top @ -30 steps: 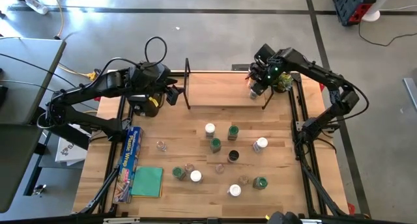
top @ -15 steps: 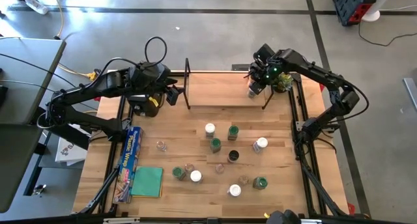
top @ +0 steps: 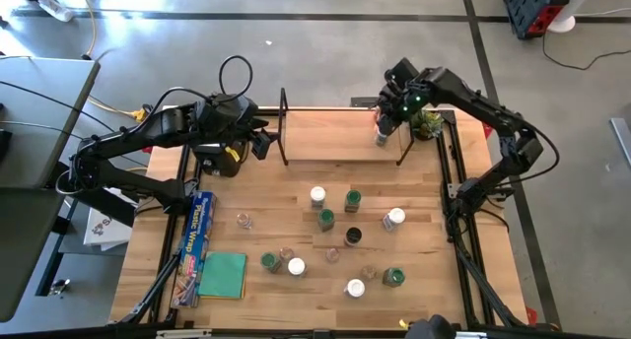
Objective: Shelf spices
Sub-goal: Put the black spice bottle on the shelf and align with the other black spice bottles
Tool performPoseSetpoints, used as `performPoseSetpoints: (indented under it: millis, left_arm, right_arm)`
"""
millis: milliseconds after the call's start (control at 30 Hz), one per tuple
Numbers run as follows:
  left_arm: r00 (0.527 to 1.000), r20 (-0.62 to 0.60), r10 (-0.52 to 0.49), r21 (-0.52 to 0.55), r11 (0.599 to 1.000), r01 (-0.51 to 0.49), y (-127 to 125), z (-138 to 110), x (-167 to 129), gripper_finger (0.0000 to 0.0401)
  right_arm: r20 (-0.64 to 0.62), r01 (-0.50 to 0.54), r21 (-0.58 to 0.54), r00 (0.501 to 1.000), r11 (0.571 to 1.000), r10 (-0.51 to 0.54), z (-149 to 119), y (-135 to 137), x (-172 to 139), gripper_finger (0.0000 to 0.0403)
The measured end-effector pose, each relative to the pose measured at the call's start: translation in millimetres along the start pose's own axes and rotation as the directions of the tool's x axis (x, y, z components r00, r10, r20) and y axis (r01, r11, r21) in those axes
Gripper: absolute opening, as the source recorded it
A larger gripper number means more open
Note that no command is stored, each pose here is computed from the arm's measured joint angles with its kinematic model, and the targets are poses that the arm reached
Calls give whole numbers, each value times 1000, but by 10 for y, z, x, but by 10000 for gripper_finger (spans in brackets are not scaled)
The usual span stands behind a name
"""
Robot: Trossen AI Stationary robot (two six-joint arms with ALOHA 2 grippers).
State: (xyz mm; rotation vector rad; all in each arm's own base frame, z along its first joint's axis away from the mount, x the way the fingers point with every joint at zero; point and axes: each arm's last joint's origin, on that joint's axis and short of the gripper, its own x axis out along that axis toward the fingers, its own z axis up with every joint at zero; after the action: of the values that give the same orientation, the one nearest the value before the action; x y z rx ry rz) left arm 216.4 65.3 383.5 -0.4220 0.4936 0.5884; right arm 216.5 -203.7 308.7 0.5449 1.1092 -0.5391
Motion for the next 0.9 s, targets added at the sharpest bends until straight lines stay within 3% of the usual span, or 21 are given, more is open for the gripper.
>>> performPoseSetpoints:
  millis: [167,300,467,633,767,833,900]
  left_arm:
    - [1000,-2,-3,-6,1000,3,-2,-1,0,282]
    - [1000,-3,-6,-6,1000,6,-4,-3,-1,282]
    - [998,-28,-55,23,998,55,-17,-11,-1,282]
    - [989,-90,-116,65,990,122,-24,-49,-11,282]
    - [974,-168,-149,99,981,167,-16,-107,-21,282]
    - [965,-206,-161,116,975,187,-10,-136,-27,282]
    - [958,-237,-163,134,971,199,-3,-161,-30,282]
  right_arm:
    - [57,-13,-40,998,999,16,84,126,-279,30]
    - [117,-133,-205,980,970,159,68,435,-510,30]
    - [-1,-366,-378,919,850,395,-136,1008,-529,30]
    - [-182,-505,-530,852,681,490,-469,1626,-460,43]
    - [-259,-540,-626,824,562,504,-746,2017,-436,91]
    - [-264,-538,-653,821,532,507,-845,2161,-428,125]
    - [-260,-531,-652,828,542,497,-920,2295,-404,164]
